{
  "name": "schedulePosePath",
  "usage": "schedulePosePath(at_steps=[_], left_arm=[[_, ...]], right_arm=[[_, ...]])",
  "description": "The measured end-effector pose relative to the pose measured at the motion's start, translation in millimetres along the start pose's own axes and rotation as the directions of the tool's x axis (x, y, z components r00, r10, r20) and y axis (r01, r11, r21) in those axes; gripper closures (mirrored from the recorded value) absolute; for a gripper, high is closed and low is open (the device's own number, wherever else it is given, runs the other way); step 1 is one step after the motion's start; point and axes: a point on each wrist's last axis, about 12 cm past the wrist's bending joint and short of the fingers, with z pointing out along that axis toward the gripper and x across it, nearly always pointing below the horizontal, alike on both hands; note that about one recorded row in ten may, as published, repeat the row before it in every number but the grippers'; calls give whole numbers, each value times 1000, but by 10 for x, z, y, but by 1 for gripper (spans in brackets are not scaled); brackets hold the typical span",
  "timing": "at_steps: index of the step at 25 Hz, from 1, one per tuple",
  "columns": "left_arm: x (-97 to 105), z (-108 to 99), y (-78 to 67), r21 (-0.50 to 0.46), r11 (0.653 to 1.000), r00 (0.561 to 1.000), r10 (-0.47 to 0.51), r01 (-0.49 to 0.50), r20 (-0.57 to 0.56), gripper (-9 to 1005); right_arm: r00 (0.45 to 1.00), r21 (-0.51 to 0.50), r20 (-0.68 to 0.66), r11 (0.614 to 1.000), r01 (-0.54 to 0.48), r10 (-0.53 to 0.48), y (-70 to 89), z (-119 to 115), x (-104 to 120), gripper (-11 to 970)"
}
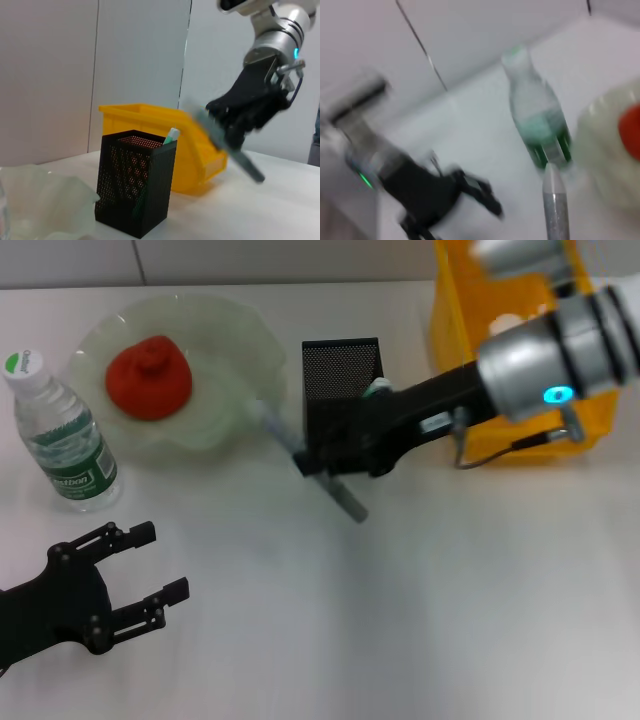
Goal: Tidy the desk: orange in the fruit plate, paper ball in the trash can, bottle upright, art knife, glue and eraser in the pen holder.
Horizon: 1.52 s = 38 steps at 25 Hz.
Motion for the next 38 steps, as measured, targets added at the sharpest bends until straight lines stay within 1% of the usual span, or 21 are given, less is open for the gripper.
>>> schedulePosePath(at_steps=[1,2,3,4,5,6,7,8,10,11,12,15,17,19,20,21,22,23,25,30,38], left_arm=[[0,0,0,0,1000,1000,0,0,0,234],[-5,5,5,2,1000,1000,2,-2,1,234],[-5,5,5,2,1000,1000,2,-2,1,235],[-9,9,8,2,1000,1000,3,-3,1,235],[-12,14,9,4,1000,1000,3,-3,3,235],[-12,14,9,4,1000,1000,3,-3,3,235],[-14,16,10,4,1000,1000,4,-4,4,235],[-17,18,11,5,1000,1000,4,-4,5,235],[-24,30,13,7,1000,1000,6,-6,8,235],[-24,30,13,7,1000,1000,6,-6,8,235],[-26,40,13,9,1000,1000,6,-6,10,235],[-33,53,17,11,1000,1000,8,-8,12,235],[-34,57,17,12,1000,1000,8,-9,12,235],[-37,66,17,13,1000,1000,10,-10,14,235],[-39,73,17,13,1000,1000,12,-13,16,235],[-39,73,17,13,1000,1000,12,-13,16,235],[-40,78,17,10,1000,1000,15,-15,19,236],[-40,78,17,10,1000,1000,15,-15,19,236],[-39,85,13,6,1000,1000,16,-16,23,236],[-44,99,14,8,1000,1000,17,-18,25,236],[-50,112,18,9,1000,999,19,-19,28,236]], right_arm=[[1000,0,0,1000,0,0,0,0,0,821],[991,-34,127,999,-26,30,-17,-148,112,822],[991,-34,127,999,-26,30,-17,-148,112,822],[982,-46,186,998,-35,43,-28,-223,176,823],[953,-62,295,997,-54,69,-44,-356,306,823],[953,-62,295,997,-54,69,-44,-356,306,823],[919,-61,386,996,-66,85,-55,-455,427,824],[919,-61,386,996,-66,85,-55,-455,427,824],[862,-28,499,996,-85,87,-71,-566,574,825],[862,-28,499,996,-85,87,-71,-566,574,826],[830,9,552,995,-95,74,-86,-618,634,826],[808,62,588,993,-100,45,-124,-625,652,826],[808,81,589,992,-97,30,-144,-607,641,826],[811,123,585,988,-94,4,-192,-555,614,827],[818,175,575,981,-81,-35,-242,-490,580,827],[818,175,575,981,-81,-35,-242,-490,580,827],[824,221,562,974,-59,-78,-278,-425,551,827],[824,221,562,974,-59,-78,-278,-425,551,827],[829,269,543,963,-23,-132,-323,-324,504,827],[835,313,520,950,7,-178,-381,-186,431,827],[834,357,502,933,42,-230,-413,-98,381,828]])
